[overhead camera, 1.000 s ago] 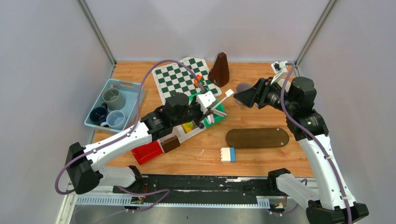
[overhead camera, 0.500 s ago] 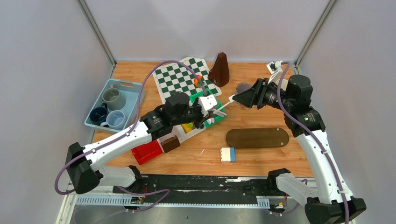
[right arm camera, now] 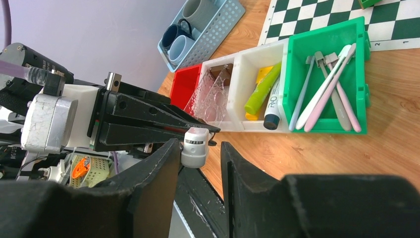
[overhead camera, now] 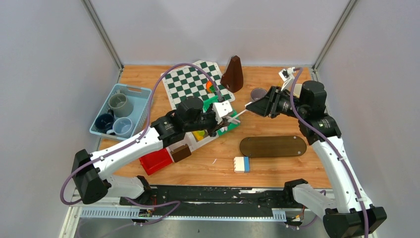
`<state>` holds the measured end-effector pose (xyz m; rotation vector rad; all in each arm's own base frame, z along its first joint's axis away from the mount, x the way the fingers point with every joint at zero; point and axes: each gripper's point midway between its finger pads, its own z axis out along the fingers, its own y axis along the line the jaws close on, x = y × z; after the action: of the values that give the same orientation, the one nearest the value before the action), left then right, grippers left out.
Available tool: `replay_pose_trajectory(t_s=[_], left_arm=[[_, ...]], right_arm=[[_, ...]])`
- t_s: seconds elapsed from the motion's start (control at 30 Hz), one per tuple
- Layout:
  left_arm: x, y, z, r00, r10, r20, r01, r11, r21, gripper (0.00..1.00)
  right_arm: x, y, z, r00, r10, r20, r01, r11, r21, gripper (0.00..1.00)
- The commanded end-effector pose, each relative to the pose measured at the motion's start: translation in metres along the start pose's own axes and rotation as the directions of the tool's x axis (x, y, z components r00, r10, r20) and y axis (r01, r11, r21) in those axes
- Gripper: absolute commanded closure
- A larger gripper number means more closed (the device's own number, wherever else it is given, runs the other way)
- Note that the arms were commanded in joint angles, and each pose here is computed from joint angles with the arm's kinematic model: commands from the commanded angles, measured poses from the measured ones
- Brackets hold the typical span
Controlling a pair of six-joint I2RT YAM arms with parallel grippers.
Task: Prepare toiletry sets of a toothbrush and toothpaste on the tray
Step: Place the toothbrush in the toothpaste holder.
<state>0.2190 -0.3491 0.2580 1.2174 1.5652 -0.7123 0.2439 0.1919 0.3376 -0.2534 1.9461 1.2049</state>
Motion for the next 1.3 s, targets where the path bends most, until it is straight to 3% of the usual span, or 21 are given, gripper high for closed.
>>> replay_pose_trajectory(t_s=[0.0, 0.17, 0.23, 0.3, 0.33, 0.5, 0.7, 0.97, 1.27], left_arm=[[-0.028, 0.002, -0.002, 0.997, 0.042, 0.061, -0.043, 0.999, 0.007, 1.00], [-0.030, 0.002, -0.002, 0.997, 0.046, 0.061, -0.047, 0.999, 0.006, 1.00], [-0.029, 0.003, -0.003, 0.997, 0.046, 0.055, -0.046, 0.999, -0.001, 0.95], [-0.026, 0.004, -0.005, 0.998, 0.046, 0.042, -0.046, 0.999, -0.008, 0.83], [-0.026, 0.005, -0.005, 0.998, 0.048, 0.039, -0.048, 0.999, -0.013, 0.73], [-0.022, 0.011, -0.012, 0.998, 0.060, 0.014, -0.059, 0.997, -0.049, 0.41], [-0.031, 0.031, -0.036, 0.996, 0.085, -0.031, -0.089, 0.982, -0.165, 0.20], [-0.039, 0.080, -0.085, 0.996, 0.021, -0.092, -0.058, 0.905, -0.421, 0.02], [-0.012, 0.152, -0.157, 0.981, -0.196, -0.001, 0.137, 0.688, -0.713, 0.00]], right_arm=[[-0.006, 0.009, -0.002, 1.000, -0.023, 0.021, 0.024, 0.999, -0.039, 0.66], [-0.006, 0.006, -0.002, 0.999, -0.027, 0.030, 0.027, 0.999, -0.025, 0.87], [-0.008, 0.005, -0.003, 0.999, -0.029, 0.037, 0.030, 0.999, -0.020, 0.95], [-0.010, 0.004, -0.006, 0.998, -0.031, 0.048, 0.031, 0.999, -0.010, 1.00], [-0.011, 0.004, -0.006, 0.998, -0.031, 0.053, 0.031, 1.000, -0.004, 1.00], [-0.018, -0.004, -0.013, 0.995, -0.037, 0.091, 0.032, 0.998, 0.047, 1.00], [-0.029, -0.026, -0.024, 0.988, -0.046, 0.146, 0.021, 0.986, 0.167, 1.00], [-0.046, -0.073, -0.046, 0.968, -0.046, 0.246, -0.055, 0.919, 0.389, 1.00], [-0.069, -0.133, -0.085, 0.920, -0.034, 0.391, -0.217, 0.786, 0.579, 1.00]])
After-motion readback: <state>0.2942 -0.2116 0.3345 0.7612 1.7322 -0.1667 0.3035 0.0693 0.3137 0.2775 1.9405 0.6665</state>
